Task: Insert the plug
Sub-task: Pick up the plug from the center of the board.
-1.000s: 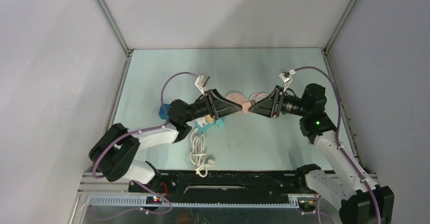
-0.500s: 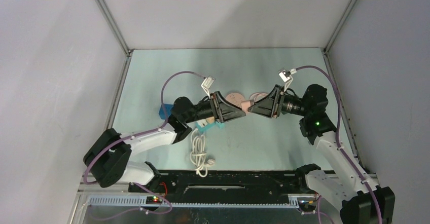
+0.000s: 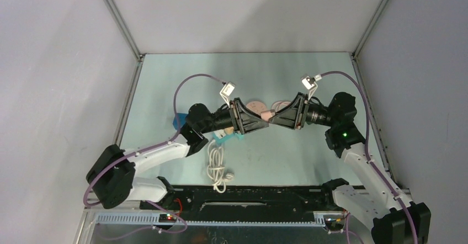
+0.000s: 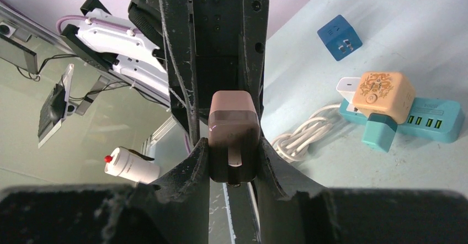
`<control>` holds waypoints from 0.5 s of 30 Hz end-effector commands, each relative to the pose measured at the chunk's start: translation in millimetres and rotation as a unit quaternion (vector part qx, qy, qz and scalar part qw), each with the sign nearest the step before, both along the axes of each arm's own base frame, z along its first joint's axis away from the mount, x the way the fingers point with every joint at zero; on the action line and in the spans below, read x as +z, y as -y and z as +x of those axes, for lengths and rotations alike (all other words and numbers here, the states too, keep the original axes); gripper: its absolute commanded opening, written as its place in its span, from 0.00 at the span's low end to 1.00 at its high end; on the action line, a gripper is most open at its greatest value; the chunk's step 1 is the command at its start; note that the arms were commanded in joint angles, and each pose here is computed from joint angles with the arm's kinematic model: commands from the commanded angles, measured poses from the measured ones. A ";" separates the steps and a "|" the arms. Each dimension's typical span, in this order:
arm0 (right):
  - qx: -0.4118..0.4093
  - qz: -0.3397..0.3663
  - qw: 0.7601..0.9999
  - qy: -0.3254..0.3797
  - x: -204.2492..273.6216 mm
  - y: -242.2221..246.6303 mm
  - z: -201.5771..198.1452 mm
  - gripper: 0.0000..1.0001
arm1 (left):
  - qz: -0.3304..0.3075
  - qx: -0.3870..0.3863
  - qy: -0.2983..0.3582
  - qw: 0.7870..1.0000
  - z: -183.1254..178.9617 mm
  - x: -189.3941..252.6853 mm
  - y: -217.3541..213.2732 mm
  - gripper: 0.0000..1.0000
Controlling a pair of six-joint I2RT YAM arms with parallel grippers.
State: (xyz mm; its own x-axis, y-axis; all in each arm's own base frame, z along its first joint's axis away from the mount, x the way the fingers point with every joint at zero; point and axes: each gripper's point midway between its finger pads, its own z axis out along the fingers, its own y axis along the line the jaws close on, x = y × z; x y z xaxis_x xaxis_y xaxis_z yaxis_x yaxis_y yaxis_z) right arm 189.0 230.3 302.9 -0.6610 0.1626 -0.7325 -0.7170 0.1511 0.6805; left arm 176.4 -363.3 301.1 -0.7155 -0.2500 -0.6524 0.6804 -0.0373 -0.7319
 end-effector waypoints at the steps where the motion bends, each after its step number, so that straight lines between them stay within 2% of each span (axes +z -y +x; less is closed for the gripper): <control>1: 0.010 0.015 0.999 0.039 24.3 -1.0 -5.8 0.00 | -0.039 0.016 0.071 0.997 -0.7 48.8 -6.7 0.48; 4: 0.012 0.015 0.999 0.040 24.6 -1.3 -6.7 0.00 | -0.041 0.022 0.082 0.995 -1.2 54.8 -10.2 0.54; 6: 0.013 0.016 0.999 0.040 25.2 -1.5 -7.4 0.00 | -0.039 0.028 0.085 0.995 0.4 56.2 -12.4 0.54; 7: 0.013 0.016 0.999 0.040 25.3 -1.5 -7.3 0.00 | -0.039 0.030 0.087 0.995 0.7 56.7 -13.2 0.54; 9: 0.013 0.016 0.999 0.039 25.3 -2.0 -7.2 0.00 | -0.043 0.028 0.093 0.994 0.1 58.5 -14.7 0.43; 13: 0.019 0.020 0.999 0.040 27.0 -4.7 -9.8 0.00 | -0.048 0.024 0.095 0.994 0.3 62.7 -13.6 0.46; 15: 0.020 0.019 0.999 0.039 26.4 -5.5 -9.9 0.00 | -0.051 0.022 0.093 0.994 0.4 63.5 -12.8 0.44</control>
State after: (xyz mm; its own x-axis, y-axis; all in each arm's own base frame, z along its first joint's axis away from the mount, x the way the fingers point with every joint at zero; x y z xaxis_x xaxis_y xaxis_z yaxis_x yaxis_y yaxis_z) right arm 182.8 234.0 308.2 -0.6586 0.1540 -0.7366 -0.7269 0.1228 0.6757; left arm 179.5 -354.9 316.7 -0.6583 -0.2772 -0.6998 0.7302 -0.0096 -0.6831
